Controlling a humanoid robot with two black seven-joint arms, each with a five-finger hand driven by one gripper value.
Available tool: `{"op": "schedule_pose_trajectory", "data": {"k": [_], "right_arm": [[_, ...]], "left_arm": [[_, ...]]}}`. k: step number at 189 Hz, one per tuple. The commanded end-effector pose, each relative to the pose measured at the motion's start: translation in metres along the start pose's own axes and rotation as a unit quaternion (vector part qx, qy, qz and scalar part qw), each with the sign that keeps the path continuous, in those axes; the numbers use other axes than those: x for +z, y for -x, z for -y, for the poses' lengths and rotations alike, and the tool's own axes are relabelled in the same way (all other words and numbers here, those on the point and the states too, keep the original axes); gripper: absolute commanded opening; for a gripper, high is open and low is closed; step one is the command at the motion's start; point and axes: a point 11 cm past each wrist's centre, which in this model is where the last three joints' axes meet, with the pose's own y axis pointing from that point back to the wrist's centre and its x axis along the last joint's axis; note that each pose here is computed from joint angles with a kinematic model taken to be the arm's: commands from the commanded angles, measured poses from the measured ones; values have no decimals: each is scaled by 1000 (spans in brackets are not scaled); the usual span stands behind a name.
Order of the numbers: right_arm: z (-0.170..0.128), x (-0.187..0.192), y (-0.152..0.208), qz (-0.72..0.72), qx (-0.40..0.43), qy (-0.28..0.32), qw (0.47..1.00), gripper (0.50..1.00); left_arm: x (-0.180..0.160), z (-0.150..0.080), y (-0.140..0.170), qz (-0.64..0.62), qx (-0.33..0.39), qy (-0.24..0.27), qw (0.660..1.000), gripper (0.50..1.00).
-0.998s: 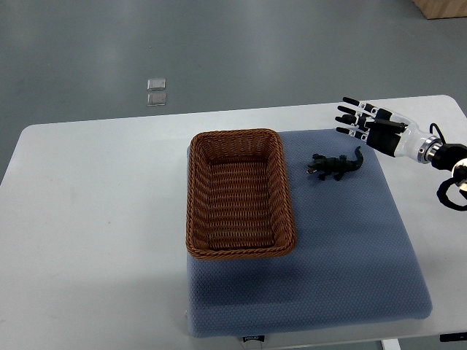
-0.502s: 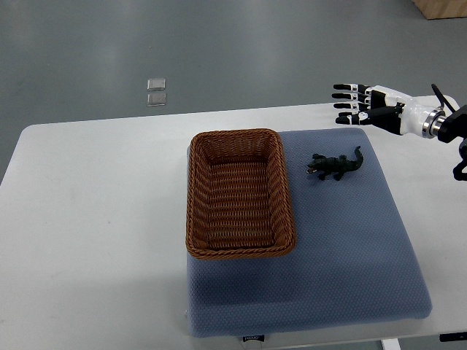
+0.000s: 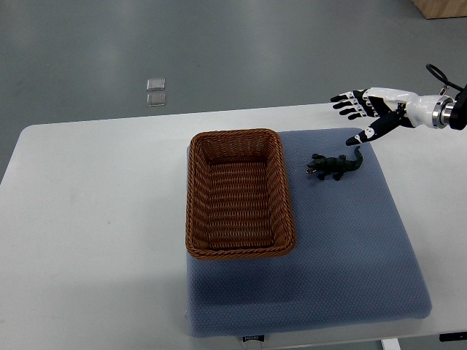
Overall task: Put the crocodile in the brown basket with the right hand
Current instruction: 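Lower the right hand down onto the dark green toy crocodile, then close the right hand fingers around the crocodile's body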
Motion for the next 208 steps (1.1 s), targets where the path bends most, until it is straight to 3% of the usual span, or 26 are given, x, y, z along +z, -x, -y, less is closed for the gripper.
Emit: {"op": "schedule_pose_trajectory", "data": {"k": [1,106,208], "right_arm": [[3,5,6,-44,-3,22,999,934],[47,-5,50,-181,-8,49,982,932],[53,12,60,-254,3,77,964,905]], "left_arm": [[0,0,0,0,0,0,1000,1000],[0,0,0,0,0,0,1000,1000],[0,0,0,0,0,0,1000,1000]]}}
